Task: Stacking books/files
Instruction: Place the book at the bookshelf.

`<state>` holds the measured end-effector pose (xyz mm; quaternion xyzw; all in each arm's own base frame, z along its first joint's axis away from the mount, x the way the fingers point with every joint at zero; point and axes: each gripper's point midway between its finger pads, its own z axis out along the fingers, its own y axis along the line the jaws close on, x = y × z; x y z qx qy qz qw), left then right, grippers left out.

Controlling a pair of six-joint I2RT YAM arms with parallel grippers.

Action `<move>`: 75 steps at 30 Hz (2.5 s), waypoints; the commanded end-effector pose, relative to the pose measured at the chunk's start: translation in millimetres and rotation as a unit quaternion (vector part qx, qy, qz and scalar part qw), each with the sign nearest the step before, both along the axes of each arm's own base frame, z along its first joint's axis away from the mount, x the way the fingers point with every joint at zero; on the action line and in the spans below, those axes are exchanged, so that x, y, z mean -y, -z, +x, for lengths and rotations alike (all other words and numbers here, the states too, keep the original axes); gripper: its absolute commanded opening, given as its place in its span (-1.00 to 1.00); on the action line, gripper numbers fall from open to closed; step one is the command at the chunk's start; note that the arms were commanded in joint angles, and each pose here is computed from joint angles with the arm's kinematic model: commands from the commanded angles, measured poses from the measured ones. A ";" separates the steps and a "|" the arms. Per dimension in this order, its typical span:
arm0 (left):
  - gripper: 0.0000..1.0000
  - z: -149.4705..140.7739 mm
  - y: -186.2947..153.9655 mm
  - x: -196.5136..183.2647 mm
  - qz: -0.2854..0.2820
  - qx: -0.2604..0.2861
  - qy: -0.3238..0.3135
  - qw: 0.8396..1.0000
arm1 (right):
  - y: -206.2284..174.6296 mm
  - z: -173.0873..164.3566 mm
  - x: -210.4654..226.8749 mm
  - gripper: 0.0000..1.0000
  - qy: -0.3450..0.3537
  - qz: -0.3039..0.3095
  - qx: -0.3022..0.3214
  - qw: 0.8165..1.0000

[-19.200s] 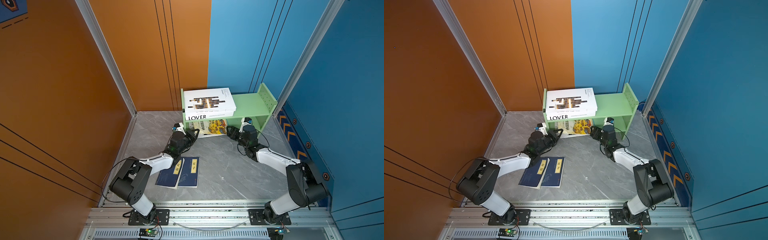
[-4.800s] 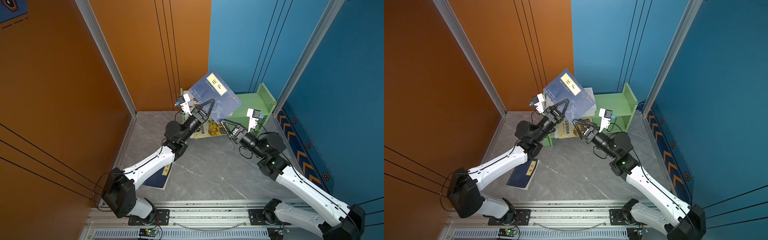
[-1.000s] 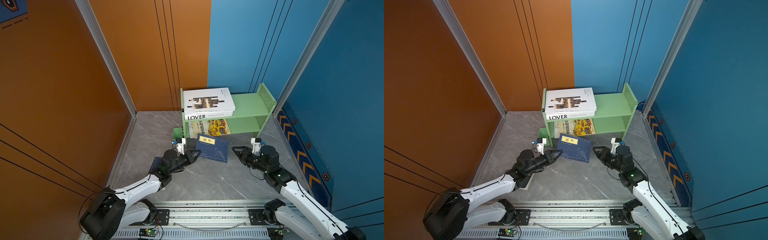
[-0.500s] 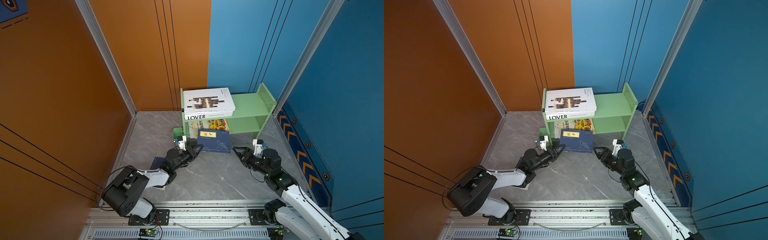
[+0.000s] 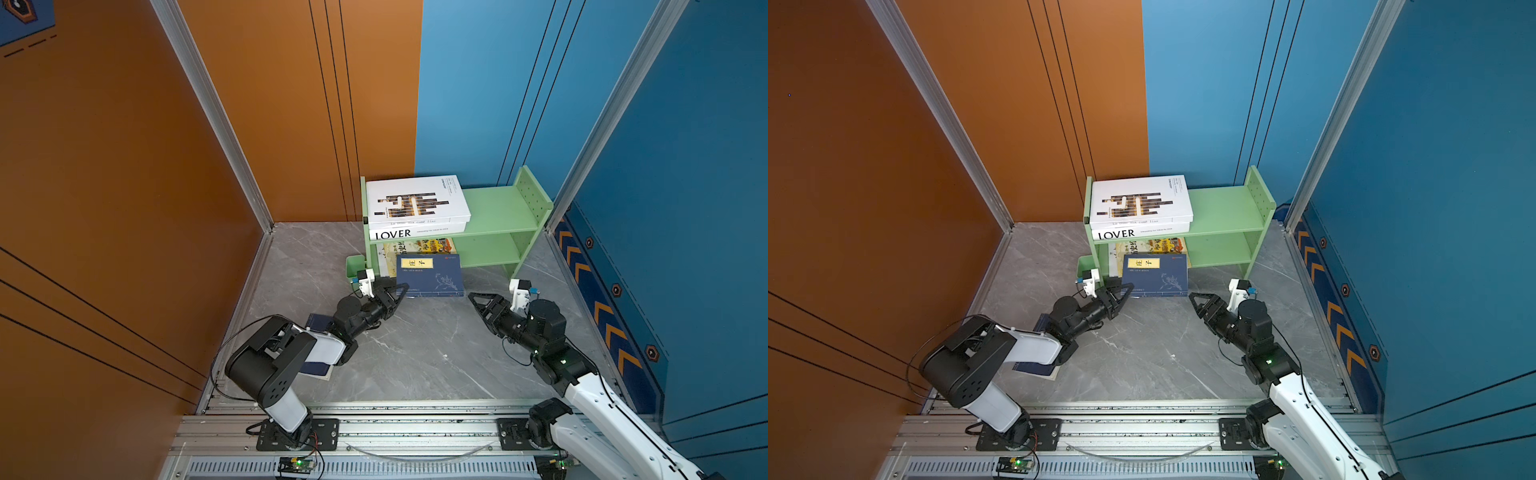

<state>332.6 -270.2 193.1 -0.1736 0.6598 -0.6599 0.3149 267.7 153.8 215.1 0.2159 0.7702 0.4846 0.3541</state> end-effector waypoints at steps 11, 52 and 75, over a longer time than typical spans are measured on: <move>-1.00 10.9 -26.2 -10.1 -0.015 0.030 -0.034 0.999 | -7.9 19.4 -8.8 0.28 -0.005 0.030 0.024 0.999; -1.00 21.2 -46.4 -17.2 -0.022 0.017 -0.066 0.997 | -17.3 86.4 -72.2 -0.28 -0.072 0.069 0.030 0.994; 0.82 18.0 -46.4 -80.8 0.061 -0.023 -0.153 0.986 | -34.7 129.4 -71.4 -0.92 -0.033 0.129 0.056 0.989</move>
